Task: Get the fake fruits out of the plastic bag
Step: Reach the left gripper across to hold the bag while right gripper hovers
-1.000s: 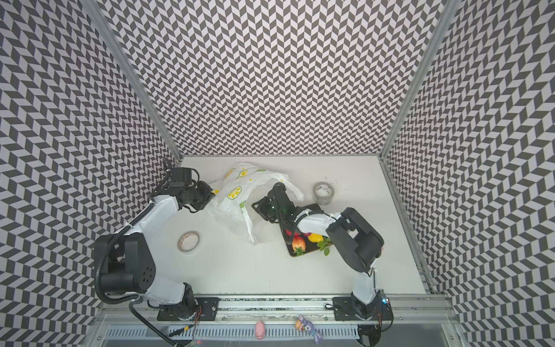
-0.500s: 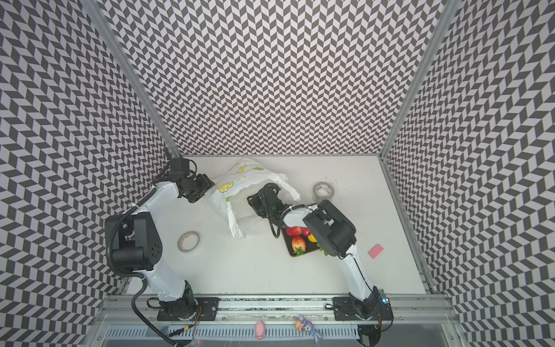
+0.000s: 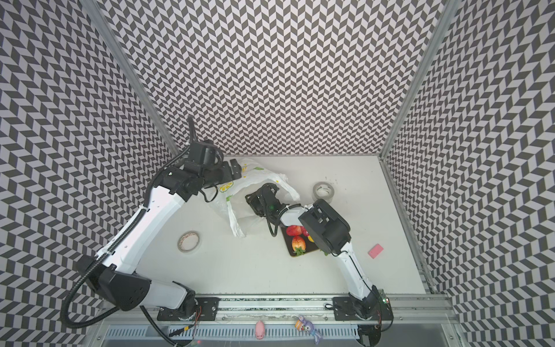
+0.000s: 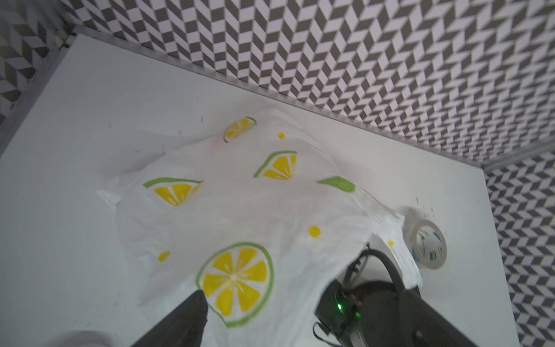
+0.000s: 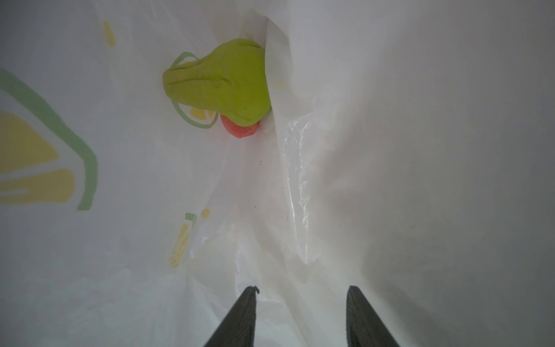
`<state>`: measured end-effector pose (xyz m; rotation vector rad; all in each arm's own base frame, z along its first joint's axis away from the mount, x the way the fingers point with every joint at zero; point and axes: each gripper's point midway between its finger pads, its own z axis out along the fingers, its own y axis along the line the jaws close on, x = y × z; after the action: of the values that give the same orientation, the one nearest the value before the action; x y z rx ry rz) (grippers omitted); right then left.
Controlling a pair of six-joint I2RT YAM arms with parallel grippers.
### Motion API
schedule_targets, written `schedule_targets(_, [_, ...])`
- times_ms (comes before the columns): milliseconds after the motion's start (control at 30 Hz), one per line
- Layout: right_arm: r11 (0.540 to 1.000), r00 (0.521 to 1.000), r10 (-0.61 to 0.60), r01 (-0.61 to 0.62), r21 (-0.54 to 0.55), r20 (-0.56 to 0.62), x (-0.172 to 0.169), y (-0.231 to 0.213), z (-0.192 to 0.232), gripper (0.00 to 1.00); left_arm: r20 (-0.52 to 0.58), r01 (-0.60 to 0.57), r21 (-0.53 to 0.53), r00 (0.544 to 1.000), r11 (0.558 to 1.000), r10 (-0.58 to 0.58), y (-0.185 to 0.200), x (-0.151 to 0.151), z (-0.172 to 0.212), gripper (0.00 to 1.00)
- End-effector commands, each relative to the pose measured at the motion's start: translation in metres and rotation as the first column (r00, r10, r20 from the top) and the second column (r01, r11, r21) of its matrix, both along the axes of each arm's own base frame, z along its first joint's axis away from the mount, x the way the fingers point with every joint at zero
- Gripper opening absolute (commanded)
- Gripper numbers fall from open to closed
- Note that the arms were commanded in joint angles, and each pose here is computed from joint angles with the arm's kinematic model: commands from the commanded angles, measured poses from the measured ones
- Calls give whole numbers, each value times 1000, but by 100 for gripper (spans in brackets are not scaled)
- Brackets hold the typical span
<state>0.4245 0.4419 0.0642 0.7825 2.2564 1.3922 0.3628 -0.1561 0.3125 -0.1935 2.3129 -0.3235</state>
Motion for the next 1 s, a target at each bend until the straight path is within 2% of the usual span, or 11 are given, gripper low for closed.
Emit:
schedule_targets(0, [999,999,10,-12,51,32,5,8,16,49,-74,-10,262,997,965,30,25,-29,-15,100])
schedule_targets(133, [999,999,23,-25,47,41,5,10,19,49,-114,117,406,991,907,-77,9,-37,-29,100])
schedule_targets(267, [999,999,24,-26,47,48,6,12,20,49,-175,230,511,971,829,-162,-1,-29,-48,99])
schedule_targets(333, [998,999,23,-25,52,45,6,12,20,49,-225,295,493,952,818,-207,-8,-21,-61,100])
schedule_targets(600, [998,999,31,-33,50,39,9,18,21,49,-264,290,524,949,800,-172,7,6,-86,97])
schedule_targets(667, [998,998,36,-38,49,44,10,20,23,49,-263,263,556,956,789,-133,14,12,-90,85])
schedule_targets(900, [997,999,39,-41,58,37,12,24,23,49,-137,178,583,983,793,-120,10,34,-60,9])
schedule_targets(933, [997,999,35,-37,65,31,12,24,23,50,-115,168,587,986,792,-124,12,33,-53,0])
schedule_targets(967, [997,999,30,-32,76,29,13,24,24,50,-97,164,587,986,793,-133,12,31,-48,0])
